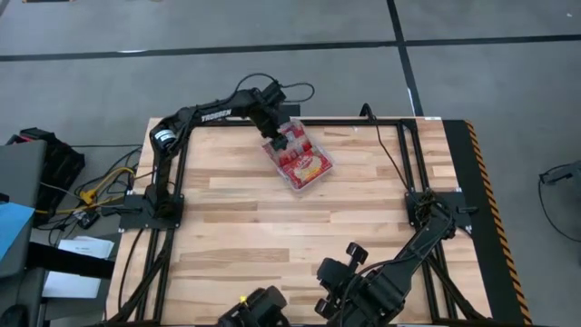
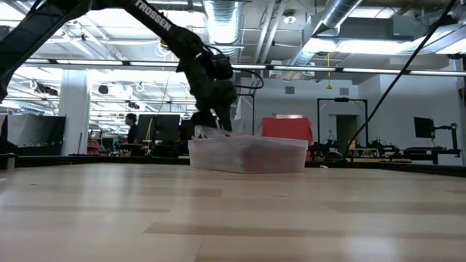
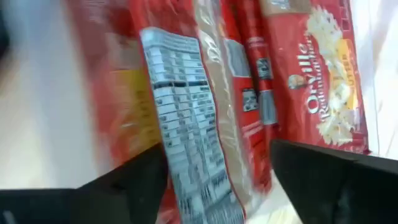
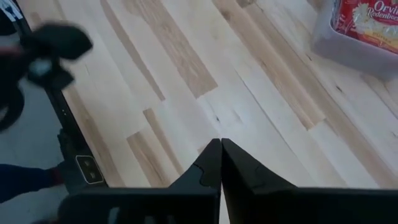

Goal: Sort popcorn bags into baskets
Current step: Put the red popcorn bag into the white bin, then return to Home Position

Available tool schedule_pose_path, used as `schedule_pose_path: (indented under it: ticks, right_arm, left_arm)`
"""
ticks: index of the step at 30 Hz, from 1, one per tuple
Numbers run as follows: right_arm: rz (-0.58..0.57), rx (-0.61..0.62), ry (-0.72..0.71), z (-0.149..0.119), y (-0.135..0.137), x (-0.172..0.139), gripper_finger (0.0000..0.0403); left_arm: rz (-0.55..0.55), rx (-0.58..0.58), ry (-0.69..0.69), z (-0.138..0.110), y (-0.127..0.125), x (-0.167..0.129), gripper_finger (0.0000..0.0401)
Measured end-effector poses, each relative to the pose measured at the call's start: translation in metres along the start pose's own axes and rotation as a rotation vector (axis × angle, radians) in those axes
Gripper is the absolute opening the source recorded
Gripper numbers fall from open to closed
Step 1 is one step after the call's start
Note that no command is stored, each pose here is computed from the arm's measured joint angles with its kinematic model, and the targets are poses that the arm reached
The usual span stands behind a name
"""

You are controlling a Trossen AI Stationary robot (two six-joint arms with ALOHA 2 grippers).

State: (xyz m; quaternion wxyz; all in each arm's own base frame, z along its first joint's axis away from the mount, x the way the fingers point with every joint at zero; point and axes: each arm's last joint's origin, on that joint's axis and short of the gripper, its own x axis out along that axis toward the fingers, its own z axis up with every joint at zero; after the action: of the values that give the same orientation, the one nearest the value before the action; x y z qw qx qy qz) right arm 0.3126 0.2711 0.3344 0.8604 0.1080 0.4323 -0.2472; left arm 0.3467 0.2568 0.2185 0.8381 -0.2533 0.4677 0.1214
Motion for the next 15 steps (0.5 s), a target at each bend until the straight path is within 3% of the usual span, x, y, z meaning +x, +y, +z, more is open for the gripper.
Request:
schedule_pose_path:
  ticks: [6,10,15]
  right_arm:
    - [-0.022,-0.059,-0.048,0.003,-0.001,0.002,0.0014]
    - [-0.045,-0.194,-0.108,0.02,-0.015,-0.005,0.0022]
    - [-0.106,-0.326,-0.305,0.062,-0.068,-0.049,0.0034]
  left_arm:
    - [0.041,-0.018,0.004,0.018,0.011,-0.047,0.0295]
    - [-0.058,-0.061,-0.065,0.037,0.005,-0.091,0.0299]
    - [-0.259,-0.047,-0.17,0.053,-0.02,-0.153,0.03]
